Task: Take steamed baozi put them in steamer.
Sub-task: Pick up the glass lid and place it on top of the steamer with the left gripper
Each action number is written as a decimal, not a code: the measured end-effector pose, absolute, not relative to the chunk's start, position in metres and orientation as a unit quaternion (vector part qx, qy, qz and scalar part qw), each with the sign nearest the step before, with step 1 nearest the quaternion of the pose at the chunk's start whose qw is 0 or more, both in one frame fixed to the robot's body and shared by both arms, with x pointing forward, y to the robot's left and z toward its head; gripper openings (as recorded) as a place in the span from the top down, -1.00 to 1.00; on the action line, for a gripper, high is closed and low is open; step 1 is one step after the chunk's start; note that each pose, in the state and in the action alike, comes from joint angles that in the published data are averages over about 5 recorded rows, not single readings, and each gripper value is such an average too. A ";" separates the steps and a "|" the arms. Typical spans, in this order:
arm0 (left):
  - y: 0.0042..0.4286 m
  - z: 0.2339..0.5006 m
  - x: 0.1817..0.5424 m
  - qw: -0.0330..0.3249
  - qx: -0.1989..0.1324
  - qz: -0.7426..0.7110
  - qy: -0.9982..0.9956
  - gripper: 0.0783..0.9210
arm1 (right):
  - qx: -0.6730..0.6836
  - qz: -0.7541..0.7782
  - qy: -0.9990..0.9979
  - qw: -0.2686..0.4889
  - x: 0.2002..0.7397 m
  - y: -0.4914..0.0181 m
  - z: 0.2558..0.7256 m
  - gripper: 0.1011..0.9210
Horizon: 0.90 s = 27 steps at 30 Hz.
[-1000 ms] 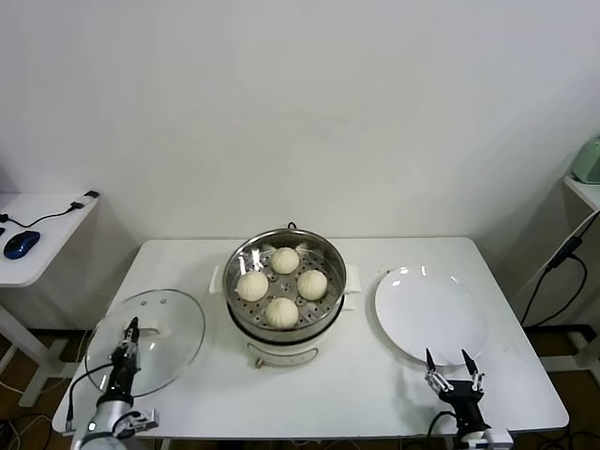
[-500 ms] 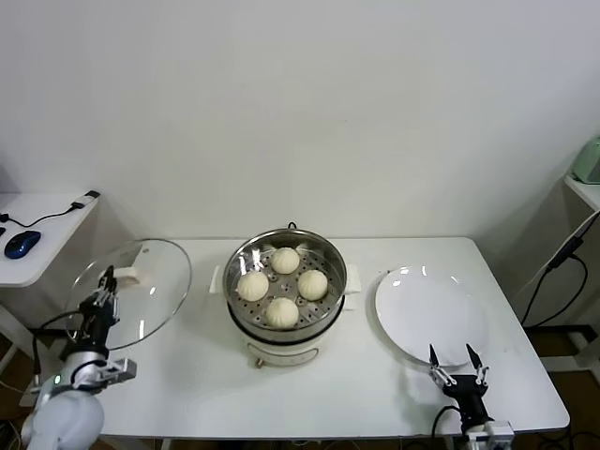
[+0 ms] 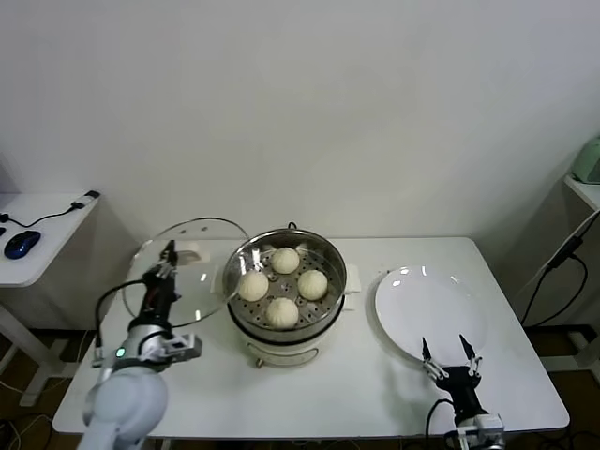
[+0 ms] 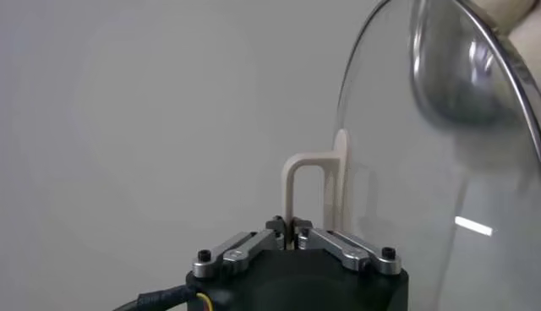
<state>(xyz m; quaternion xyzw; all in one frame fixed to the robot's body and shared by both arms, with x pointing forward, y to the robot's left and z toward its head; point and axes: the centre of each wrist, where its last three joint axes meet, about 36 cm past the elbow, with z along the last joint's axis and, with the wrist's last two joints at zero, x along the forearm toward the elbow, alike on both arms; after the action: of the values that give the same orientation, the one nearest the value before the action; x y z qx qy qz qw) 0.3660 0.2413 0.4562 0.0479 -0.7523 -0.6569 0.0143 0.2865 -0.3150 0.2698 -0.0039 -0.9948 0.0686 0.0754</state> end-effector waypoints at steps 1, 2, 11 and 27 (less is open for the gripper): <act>0.231 0.456 0.366 0.015 0.044 -0.655 -0.754 0.86 | -0.003 0.069 -0.995 0.075 0.287 -0.314 0.270 -0.76; 0.221 0.457 0.367 0.015 0.040 -0.654 -0.755 0.86 | -0.002 0.070 -0.995 0.075 0.287 -0.313 0.270 -0.76; 0.137 0.453 0.371 0.012 0.012 -0.647 -0.762 0.86 | 0.007 0.074 -0.994 0.074 0.286 -0.305 0.266 -0.76; 0.059 0.440 0.387 0.022 0.012 -0.659 -0.751 0.86 | 0.008 0.079 -0.994 0.078 0.277 -0.306 0.263 -0.76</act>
<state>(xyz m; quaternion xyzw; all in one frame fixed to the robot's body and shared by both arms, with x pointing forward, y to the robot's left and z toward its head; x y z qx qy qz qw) 0.3865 0.0588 0.4400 0.0122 -0.7514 -0.6594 0.0216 0.2772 -0.3060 0.2631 0.0078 -0.9938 0.0791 0.0776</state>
